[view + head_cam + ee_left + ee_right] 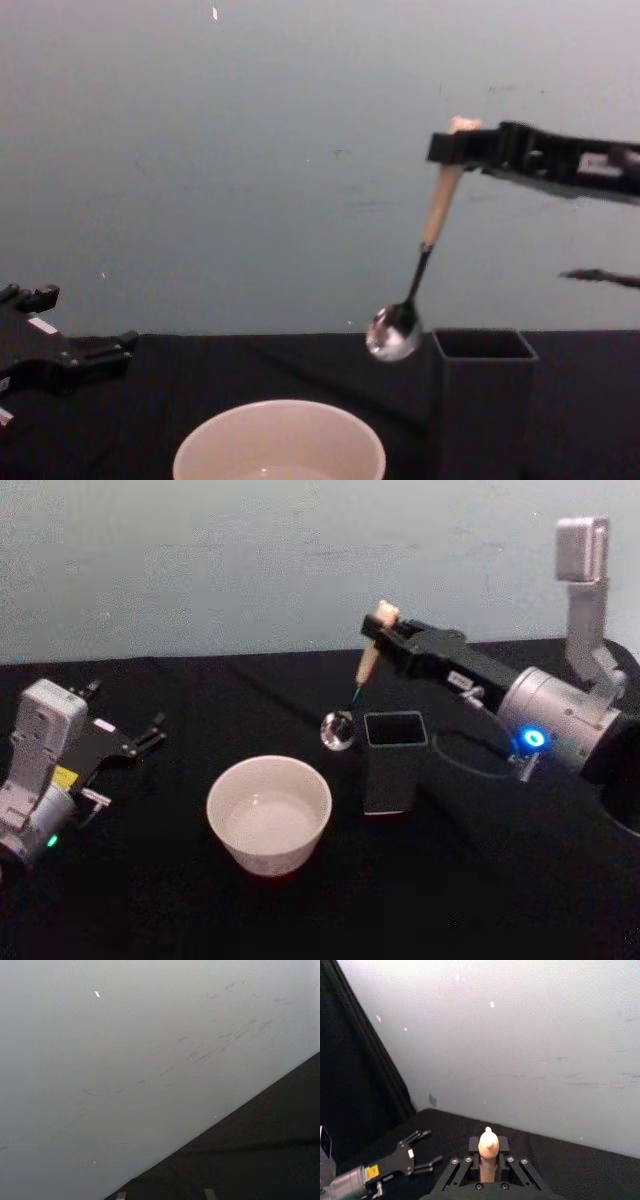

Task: Pick up the stirring spoon with one hand, stir inside the cup, then place it back in its original position.

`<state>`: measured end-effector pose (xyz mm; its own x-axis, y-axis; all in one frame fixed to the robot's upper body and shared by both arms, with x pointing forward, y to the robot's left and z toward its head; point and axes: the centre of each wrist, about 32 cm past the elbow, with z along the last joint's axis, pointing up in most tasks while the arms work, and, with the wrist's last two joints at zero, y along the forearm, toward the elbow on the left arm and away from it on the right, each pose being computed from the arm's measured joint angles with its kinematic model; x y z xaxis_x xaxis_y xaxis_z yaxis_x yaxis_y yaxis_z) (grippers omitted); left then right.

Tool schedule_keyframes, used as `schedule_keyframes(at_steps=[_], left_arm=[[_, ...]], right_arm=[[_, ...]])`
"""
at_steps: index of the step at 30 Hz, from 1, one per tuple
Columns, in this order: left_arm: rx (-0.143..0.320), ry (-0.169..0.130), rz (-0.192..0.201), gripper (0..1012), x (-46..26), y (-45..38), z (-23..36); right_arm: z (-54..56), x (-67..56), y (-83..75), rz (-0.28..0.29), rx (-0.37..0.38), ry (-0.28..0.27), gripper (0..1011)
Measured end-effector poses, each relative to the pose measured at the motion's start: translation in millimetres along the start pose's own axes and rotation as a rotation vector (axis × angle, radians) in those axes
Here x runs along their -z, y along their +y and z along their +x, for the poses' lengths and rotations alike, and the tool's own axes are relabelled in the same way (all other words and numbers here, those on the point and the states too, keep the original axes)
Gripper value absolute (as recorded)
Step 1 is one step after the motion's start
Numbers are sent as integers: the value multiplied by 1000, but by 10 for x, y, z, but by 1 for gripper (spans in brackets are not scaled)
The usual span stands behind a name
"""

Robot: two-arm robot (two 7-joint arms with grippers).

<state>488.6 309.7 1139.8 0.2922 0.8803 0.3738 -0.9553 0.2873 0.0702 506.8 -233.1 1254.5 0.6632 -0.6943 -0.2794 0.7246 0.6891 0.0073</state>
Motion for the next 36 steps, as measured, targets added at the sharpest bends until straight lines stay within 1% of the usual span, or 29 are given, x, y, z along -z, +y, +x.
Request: schedule_keyframes(at_steps=[1,4,8,14,16,19,25,36], left_arm=[[0,0,0,1001,0,0,0],[0,0,0,1001,0,0,0],[0,0,0,1001,0,0,0],[0,0,0,1001,0,0,0],[0,0,0,1001,0,0,0],[0,0,0,1001,0,0,0],[0,0,0,1001,0,0,0],[0,0,0,1001,0,0,0]], right_arm=[[0,0,0,0,0,0,213],[52,-57,-94,20,14,6,213],[108,-99,-190,38,29,6,214],[186,-128,-298,51,54,-3,213],[224,-135,-345,53,65,-14,213],[246,-129,-366,49,73,-20,214],[267,-64,-358,31,83,-28,214],[309,118,-252,-16,92,-44,213]])
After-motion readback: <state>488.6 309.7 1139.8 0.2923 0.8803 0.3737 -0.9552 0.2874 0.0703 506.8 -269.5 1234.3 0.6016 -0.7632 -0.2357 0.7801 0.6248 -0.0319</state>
